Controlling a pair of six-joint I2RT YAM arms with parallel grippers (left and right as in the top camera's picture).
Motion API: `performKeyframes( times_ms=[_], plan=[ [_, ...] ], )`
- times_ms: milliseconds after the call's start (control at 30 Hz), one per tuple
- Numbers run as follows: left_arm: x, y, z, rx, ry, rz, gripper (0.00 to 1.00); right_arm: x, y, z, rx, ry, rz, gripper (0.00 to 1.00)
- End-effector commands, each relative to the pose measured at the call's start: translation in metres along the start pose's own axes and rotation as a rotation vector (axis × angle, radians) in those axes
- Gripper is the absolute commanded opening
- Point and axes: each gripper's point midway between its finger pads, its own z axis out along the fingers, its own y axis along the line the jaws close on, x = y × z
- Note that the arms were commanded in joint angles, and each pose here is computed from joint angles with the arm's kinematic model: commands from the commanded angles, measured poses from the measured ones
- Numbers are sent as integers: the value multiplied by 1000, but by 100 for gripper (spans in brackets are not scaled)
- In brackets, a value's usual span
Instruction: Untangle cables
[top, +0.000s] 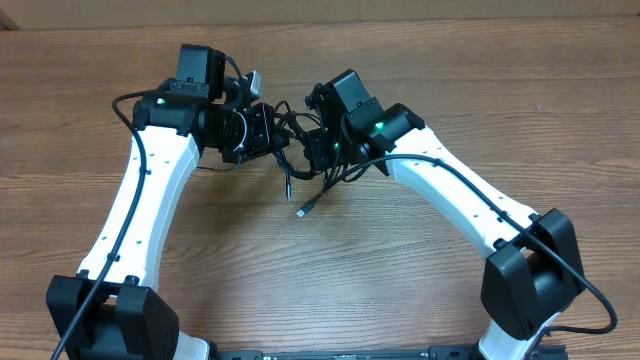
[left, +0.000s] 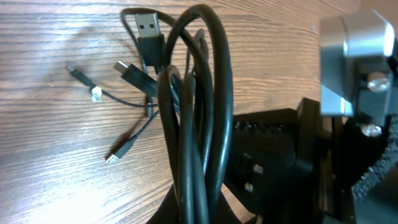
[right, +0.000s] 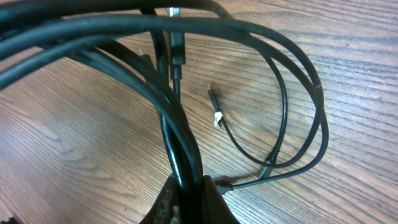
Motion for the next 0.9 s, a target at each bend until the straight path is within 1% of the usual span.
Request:
performKeyframes(
  times_ms=[0, 100, 167, 200, 433, 567, 733, 767, 867],
  plan=[
    [-13, 14, -8, -84, -72, -73, 4, -5, 6, -23, -80, -18, 13, 4],
    [-14, 17, -9, -100, -79, -73, 4, -11, 18, -47, -208, -32, 8, 4],
    [-14, 18, -9, -105, -82, -72, 4, -14, 32, -73, -358, -44, -28, 4],
    [-14, 18, -9, -105, -82, -71, 4, -15, 41, -94, -473, -58, -64, 4],
    [-14, 17, -9, -105, -81, -71, 4, -12, 64, -149, -840, -73, -158, 4],
    [-14, 17, -8, -105, -81, -70, 4, -9, 76, -167, -961, -68, -184, 4],
    [-14, 17, -8, -105, -80, -71, 4, -5, 93, -201, -1175, -84, -287, 4],
    [-14, 17, -8, -105, -80, -71, 4, -6, 94, -206, -1202, -89, -302, 4],
    [-14, 17, -8, -105, -80, -71, 4, -15, 84, -209, -1187, -101, -273, 4]
  ],
)
